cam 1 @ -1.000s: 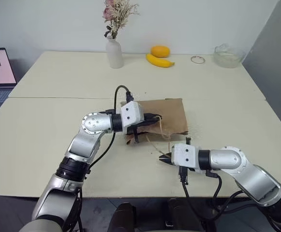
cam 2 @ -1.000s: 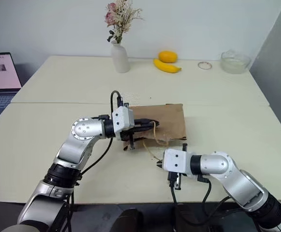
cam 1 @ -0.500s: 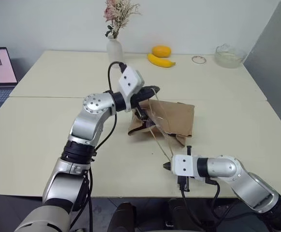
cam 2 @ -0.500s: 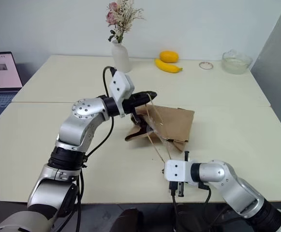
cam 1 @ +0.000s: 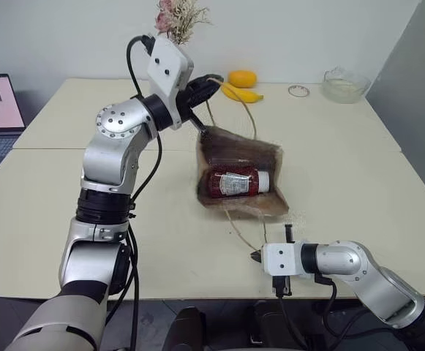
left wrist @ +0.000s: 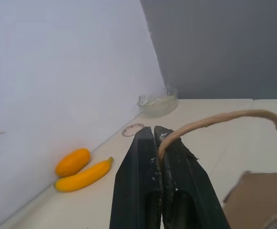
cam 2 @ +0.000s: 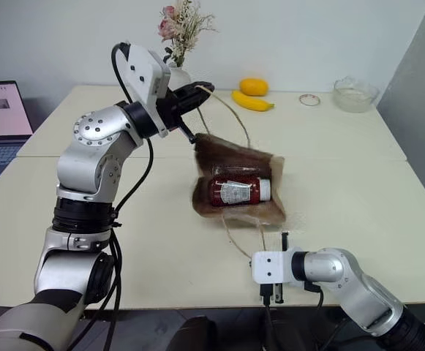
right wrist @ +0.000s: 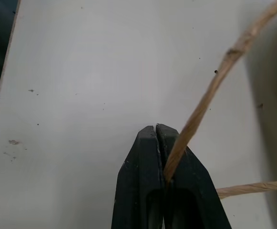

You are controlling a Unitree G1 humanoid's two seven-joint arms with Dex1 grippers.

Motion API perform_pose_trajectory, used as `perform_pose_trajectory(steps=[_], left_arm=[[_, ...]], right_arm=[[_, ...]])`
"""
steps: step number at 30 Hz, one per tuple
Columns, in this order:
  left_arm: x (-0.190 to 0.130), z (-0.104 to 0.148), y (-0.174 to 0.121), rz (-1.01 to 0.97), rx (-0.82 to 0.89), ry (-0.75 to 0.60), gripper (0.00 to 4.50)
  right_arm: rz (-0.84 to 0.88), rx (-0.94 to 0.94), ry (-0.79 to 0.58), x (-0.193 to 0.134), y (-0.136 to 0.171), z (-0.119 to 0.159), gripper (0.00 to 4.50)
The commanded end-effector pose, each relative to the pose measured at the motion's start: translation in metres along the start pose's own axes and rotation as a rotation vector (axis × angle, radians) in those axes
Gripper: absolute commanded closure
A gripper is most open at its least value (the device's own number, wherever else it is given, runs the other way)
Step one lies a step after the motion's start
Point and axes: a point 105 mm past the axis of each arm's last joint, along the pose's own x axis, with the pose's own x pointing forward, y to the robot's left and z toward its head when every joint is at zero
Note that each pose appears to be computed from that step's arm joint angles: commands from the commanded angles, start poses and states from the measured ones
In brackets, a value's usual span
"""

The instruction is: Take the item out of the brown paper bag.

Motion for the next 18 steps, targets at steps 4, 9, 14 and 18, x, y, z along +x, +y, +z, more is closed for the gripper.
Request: perform_pose_trajectory(steps=[4, 9, 14, 18], left_arm=[[0.0, 0.016, -0.009, -0.048, 0.003, -0.06, 4.5], [-0.003, 0.015, -0.021, -0.124, -0.014, -0.058, 4.5], [-0.006, 0.013, -0.031, -0.178, -0.018, -0.049, 4.5], [-0.006, 0.013, -0.034, -0.198, -0.025, -0.05, 4.5]], right_arm=[[-0.016, 0.036, 0.028, 0.005, 0.0, -0.011, 4.48], [-0.144, 0.063, -0.055, -0.005, -0.025, 0.007, 3.61], [-0.149, 0.063, -0.083, -0.026, -0.033, 0.02, 1.76], [-0.082, 0.152, -0.14, -0.052, -0.031, 0.037, 1.06]])
